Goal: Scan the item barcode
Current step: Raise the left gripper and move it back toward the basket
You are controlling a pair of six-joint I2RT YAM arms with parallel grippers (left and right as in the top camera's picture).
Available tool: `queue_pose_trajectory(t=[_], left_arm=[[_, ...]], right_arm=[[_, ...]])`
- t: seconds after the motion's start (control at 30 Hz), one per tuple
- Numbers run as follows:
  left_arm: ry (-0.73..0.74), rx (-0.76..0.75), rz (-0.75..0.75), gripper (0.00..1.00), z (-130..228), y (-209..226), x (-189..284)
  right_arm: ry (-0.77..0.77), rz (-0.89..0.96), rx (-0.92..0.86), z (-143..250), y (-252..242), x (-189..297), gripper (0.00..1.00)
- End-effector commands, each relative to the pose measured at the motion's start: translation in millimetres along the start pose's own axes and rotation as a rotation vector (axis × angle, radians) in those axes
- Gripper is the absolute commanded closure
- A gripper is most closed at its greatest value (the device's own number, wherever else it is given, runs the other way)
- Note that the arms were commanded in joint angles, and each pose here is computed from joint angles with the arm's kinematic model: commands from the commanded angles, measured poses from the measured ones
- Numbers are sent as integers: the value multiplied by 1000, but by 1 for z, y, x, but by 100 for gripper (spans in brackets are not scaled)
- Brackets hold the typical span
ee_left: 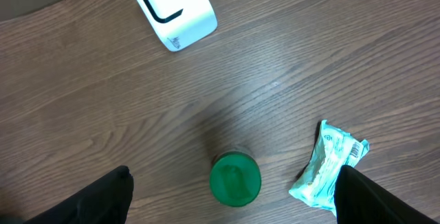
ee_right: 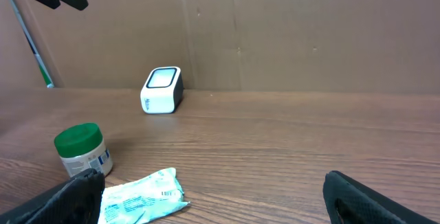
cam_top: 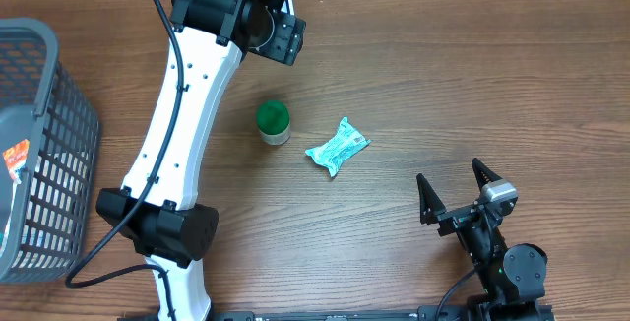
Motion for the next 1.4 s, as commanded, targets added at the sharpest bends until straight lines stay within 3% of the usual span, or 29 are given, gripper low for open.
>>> queue_pose_trajectory(t=[0.0,0.4,0.93,1.37], left_arm=[[-51,8,13,23,-4,0,20],[-51,34,15,18,-3,6,19],[-115,197,-55,16,13,68,52],[-129,246,-93,14,23,90,67]], right_arm=[[-3,-1,5,2,-1,0,0],[-3,-1,5,2,-1,0,0],[-3,-1,5,2,-1,0,0],[-3,-1,5,2,-1,0,0]])
Point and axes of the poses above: each gripper's point midway between its finger pads, its own x axis back along the fingers, its own y axis along the line the jaws close on, z = x × y, the point moved 5 cm from there along x, back along the fingers, and after that the axes turned 11 degrees about -x, right-handed, at the moved point
